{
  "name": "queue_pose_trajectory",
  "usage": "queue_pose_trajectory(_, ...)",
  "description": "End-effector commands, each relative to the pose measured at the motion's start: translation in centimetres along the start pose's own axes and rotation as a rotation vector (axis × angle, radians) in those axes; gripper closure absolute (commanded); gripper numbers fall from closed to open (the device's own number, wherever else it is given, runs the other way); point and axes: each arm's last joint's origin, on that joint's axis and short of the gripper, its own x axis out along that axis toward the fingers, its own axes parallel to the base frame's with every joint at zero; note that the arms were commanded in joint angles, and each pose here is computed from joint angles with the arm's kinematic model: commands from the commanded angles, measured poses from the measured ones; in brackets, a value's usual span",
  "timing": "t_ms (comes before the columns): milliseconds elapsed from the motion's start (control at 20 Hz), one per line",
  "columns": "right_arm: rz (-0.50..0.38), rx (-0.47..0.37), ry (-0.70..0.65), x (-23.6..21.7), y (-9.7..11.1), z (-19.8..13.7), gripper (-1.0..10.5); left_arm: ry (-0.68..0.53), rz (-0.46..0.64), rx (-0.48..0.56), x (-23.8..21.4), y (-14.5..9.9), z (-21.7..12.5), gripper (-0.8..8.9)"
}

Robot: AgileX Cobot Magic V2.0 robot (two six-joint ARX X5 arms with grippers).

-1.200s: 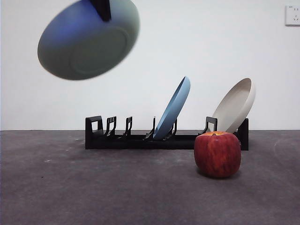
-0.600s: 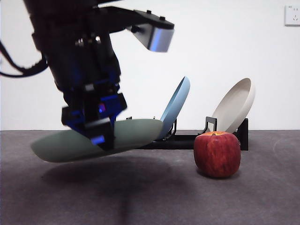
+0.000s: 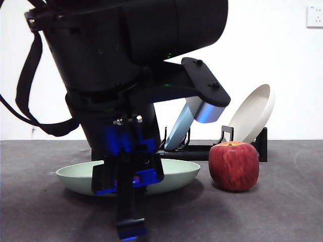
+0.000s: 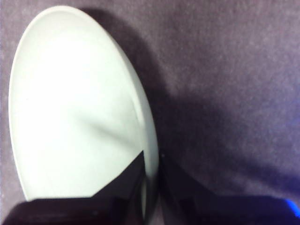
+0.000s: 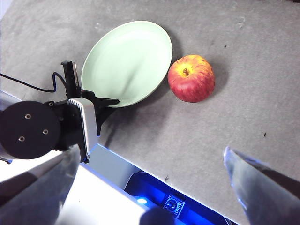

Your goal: Take the green plate from the plate rack,put the plate on the table,take the apple from the table,put the apple in the plate

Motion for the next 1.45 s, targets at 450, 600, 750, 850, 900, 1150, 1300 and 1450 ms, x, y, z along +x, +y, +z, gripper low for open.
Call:
queue_pose_trajectory(450, 0.001, 0.003, -0.002, 0.1, 0.0, 0.1, 3.5, -0.002, -0.067, -0.052, -0.3, -0.1, -0.3, 4.95)
queue_pose_trajectory(600, 0.001, 0.006, 0.003, 0.3, -0.2, 0.3, 3.5, -0.019, -0.051, -0.1, -2.2, 1.4, 0.3, 4.94)
queue_pose_trajectory(750, 0.001, 0.01, 0.009, 0.7, -0.5, 0.7, 3.5, -0.061, -0.044, -0.167, -4.9, 3.5, 1.1, 4.94)
queue_pose_trajectory(850, 0.001, 0.006, 0.003, 1.3, -0.9, 1.3, 3.5, -0.089, -0.05, -0.202, -7.1, 5.1, 1.3, 4.94)
queue_pose_trajectory(900, 0.001, 0.003, 0.0, 1.6, -1.1, 1.7, 3.5, -0.102, -0.067, -0.226, -8.2, 5.8, 1.4, 4.94)
queue_pose_trajectory(1150, 0.016, -0.07, 0.033, 5.8, -1.9, 4.4, 3.5, -0.211, -0.233, -0.353, -14.9, 9.6, 0.6, 4.95)
queue_pose_trajectory(1300, -0.04, -0.151, 0.084, 9.7, -1.7, 5.6, 3.5, -0.292, -0.311, -0.387, -18.5, 11.3, -0.5, 4.97)
queue_pose_trajectory(1450, -0.095, -0.234, 0.134, 13.6, -1.4, 6.2, 3.5, -0.35, -0.339, -0.425, -21.1, 12.4, -2.0, 4.99)
